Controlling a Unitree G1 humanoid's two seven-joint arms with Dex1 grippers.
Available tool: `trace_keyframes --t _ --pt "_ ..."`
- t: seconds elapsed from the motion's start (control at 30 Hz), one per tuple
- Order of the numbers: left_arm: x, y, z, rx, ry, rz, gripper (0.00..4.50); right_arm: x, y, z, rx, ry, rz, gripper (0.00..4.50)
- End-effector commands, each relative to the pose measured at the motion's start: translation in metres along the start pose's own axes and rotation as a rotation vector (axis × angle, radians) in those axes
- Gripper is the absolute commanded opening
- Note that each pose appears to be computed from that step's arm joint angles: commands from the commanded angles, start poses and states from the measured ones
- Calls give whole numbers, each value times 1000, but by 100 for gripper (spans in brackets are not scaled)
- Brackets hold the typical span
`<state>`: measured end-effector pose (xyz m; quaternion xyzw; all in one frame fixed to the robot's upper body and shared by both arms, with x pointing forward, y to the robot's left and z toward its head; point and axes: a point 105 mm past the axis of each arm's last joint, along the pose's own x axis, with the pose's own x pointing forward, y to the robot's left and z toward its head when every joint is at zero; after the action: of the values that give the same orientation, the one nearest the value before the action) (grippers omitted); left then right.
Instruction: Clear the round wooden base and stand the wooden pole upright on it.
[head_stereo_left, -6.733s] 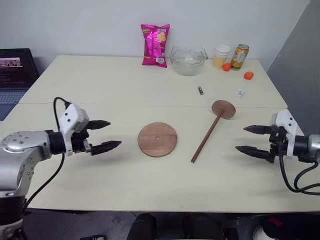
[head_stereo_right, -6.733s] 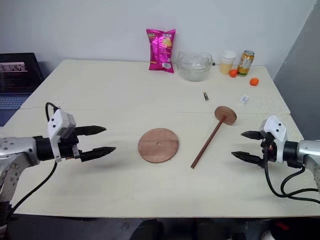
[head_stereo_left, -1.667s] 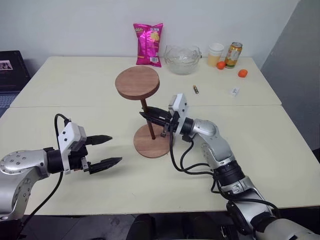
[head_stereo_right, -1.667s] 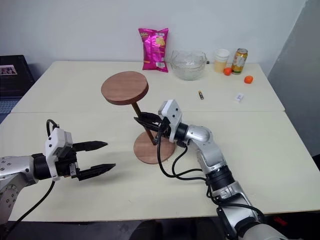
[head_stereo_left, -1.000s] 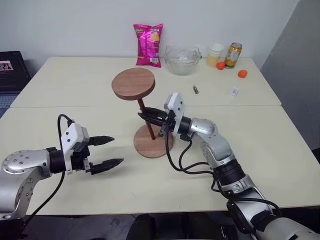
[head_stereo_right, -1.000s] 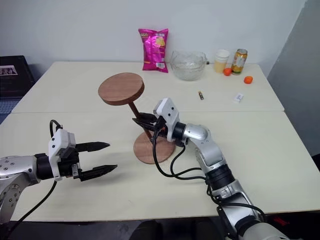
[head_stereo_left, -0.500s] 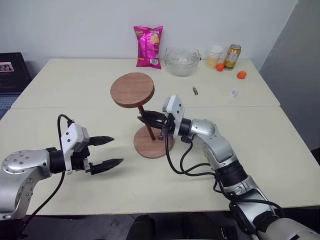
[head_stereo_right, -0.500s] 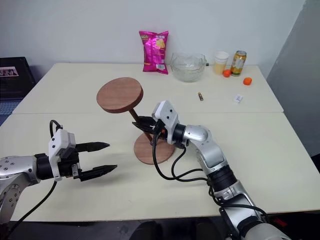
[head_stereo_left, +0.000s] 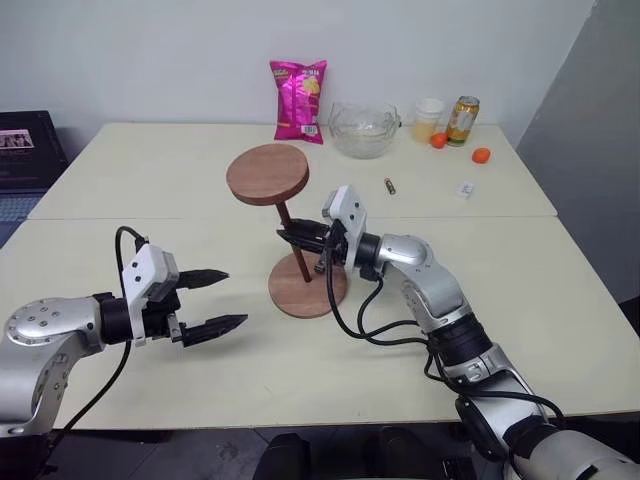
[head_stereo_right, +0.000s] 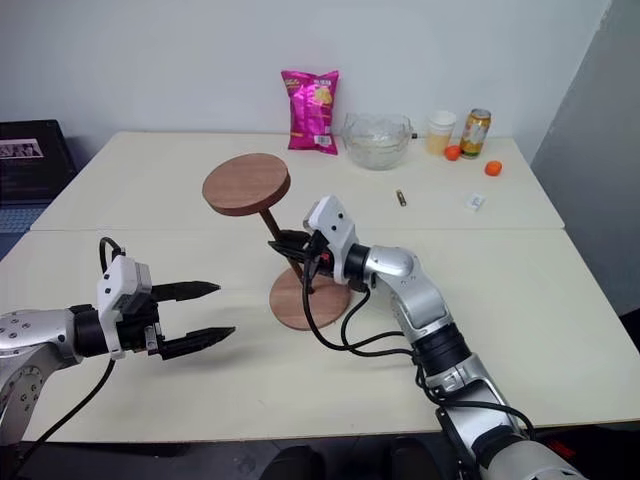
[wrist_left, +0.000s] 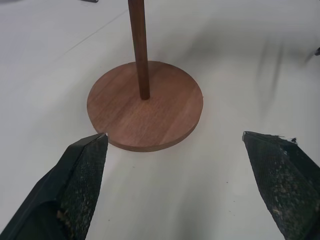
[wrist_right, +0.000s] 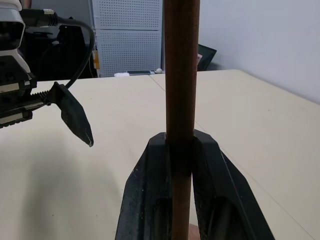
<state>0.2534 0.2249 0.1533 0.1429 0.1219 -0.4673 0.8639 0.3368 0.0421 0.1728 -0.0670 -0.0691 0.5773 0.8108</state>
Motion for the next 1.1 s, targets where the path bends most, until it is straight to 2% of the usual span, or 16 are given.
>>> trace_keyframes --t 0.03,0.7,1.1 --pt "0 1 7 27 -22 7 450 -20 -2 -73 146 235 -53 22" --pt "0 4 8 30 -29 11 450 -32 1 -100 173 324 -51 22" --pt "1 3 7 33 -26 7 450 -25 2 -81 117 273 -32 22"
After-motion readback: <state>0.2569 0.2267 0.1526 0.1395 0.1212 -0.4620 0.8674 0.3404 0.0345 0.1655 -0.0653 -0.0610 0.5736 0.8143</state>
